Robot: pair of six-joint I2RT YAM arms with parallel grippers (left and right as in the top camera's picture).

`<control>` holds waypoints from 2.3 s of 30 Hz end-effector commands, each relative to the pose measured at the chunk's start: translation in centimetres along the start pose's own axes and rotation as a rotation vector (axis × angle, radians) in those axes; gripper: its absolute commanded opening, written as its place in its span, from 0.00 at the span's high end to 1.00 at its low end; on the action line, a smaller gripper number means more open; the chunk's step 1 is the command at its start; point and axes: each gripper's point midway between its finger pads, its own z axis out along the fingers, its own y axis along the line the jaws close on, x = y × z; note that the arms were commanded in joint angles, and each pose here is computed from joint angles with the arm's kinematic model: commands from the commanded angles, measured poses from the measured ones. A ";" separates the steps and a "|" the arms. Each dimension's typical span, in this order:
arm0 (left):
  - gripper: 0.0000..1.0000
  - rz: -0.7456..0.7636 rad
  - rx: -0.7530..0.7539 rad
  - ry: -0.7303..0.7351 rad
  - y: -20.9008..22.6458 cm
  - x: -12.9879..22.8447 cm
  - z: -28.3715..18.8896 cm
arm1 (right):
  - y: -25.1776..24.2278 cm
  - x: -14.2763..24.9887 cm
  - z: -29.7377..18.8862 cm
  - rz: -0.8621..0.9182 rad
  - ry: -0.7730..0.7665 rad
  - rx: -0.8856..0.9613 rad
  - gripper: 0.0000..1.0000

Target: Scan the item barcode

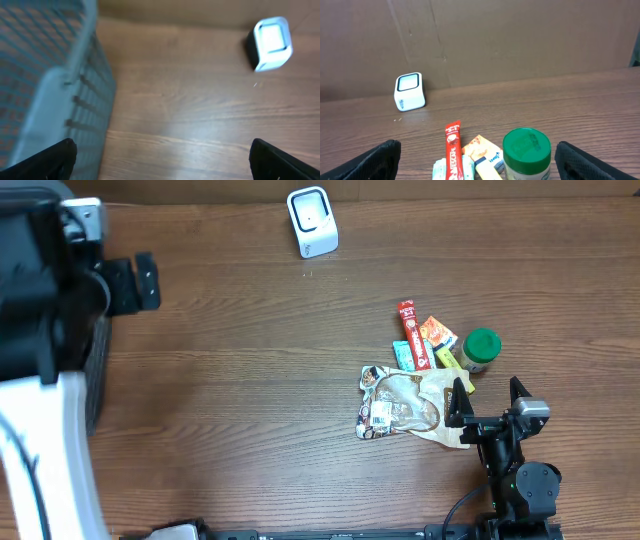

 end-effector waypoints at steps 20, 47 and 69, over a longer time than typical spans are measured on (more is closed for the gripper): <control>0.00 0.020 0.017 0.214 -0.9 20.9 -1.1 | -0.1 0.2 0.0 -0.004 -0.003 0.005 0.00; 0.00 0.096 -0.009 -0.192 -1.9 24.2 4.0 | -0.1 0.2 0.0 -0.004 -0.003 0.005 0.00; 0.00 -0.015 0.100 -0.885 -3.1 18.0 1.6 | -0.2 0.2 0.0 -0.004 -0.003 0.005 0.00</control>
